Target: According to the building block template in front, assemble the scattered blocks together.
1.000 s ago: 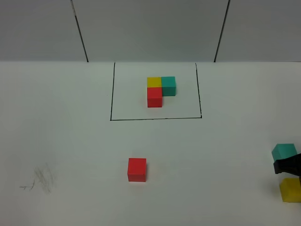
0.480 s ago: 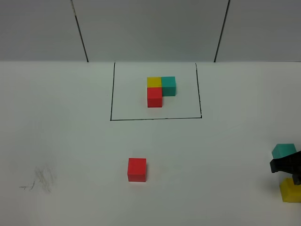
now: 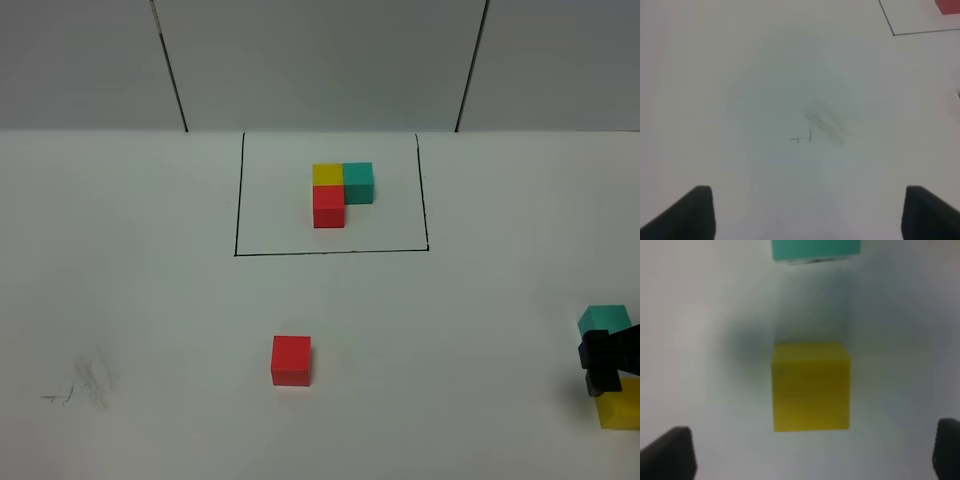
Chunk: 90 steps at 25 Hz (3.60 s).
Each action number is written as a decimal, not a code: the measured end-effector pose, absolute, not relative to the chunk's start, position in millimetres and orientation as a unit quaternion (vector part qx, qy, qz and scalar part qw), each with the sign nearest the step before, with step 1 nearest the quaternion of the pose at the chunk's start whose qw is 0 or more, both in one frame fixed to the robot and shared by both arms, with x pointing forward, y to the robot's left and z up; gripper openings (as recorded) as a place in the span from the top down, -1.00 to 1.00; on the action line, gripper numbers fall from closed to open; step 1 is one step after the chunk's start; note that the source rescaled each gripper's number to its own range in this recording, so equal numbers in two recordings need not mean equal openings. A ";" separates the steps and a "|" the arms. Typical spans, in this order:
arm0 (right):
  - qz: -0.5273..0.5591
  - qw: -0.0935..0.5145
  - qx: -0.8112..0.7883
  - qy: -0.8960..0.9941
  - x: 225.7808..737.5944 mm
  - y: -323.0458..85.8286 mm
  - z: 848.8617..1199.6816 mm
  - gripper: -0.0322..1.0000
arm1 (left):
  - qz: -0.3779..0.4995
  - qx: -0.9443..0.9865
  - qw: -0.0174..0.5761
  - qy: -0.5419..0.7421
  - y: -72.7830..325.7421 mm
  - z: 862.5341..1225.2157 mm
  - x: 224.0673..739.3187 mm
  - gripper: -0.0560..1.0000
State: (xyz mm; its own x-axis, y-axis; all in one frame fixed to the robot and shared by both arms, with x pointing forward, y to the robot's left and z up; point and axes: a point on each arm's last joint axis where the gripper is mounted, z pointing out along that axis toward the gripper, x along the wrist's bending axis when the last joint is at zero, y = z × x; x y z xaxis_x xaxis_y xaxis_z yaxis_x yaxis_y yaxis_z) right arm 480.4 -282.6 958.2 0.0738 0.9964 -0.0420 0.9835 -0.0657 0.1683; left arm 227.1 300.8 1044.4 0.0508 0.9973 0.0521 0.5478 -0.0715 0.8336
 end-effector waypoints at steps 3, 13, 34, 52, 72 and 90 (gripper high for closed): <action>0.031 0.068 0.729 0.681 481.6 -282.5 952.1 -0.99 | 0.343 0.647 0.328 0.597 300.8 1044.4 227.1 -0.66; 0.030 0.063 0.729 0.681 491.2 -281.1 934.0 -0.99 | 0.343 0.647 0.328 0.597 300.8 1044.4 227.1 -0.66; 0.036 0.070 0.733 0.675 492.9 -288.5 913.7 -0.98 | 0.343 0.647 0.328 0.597 300.8 1044.4 227.1 -0.66; 0.036 0.070 0.725 0.684 484.8 -288.9 894.3 -0.80 | 0.343 0.646 0.328 0.598 300.8 1044.4 227.1 -0.66; 0.045 0.078 0.721 0.687 487.2 -288.8 893.4 -0.48 | 0.343 0.646 0.328 0.598 300.8 1044.4 227.1 -0.66; 0.026 0.062 0.729 0.681 485.0 -289.0 894.8 0.04 | 0.343 0.646 0.328 0.598 300.8 1044.4 227.1 -0.66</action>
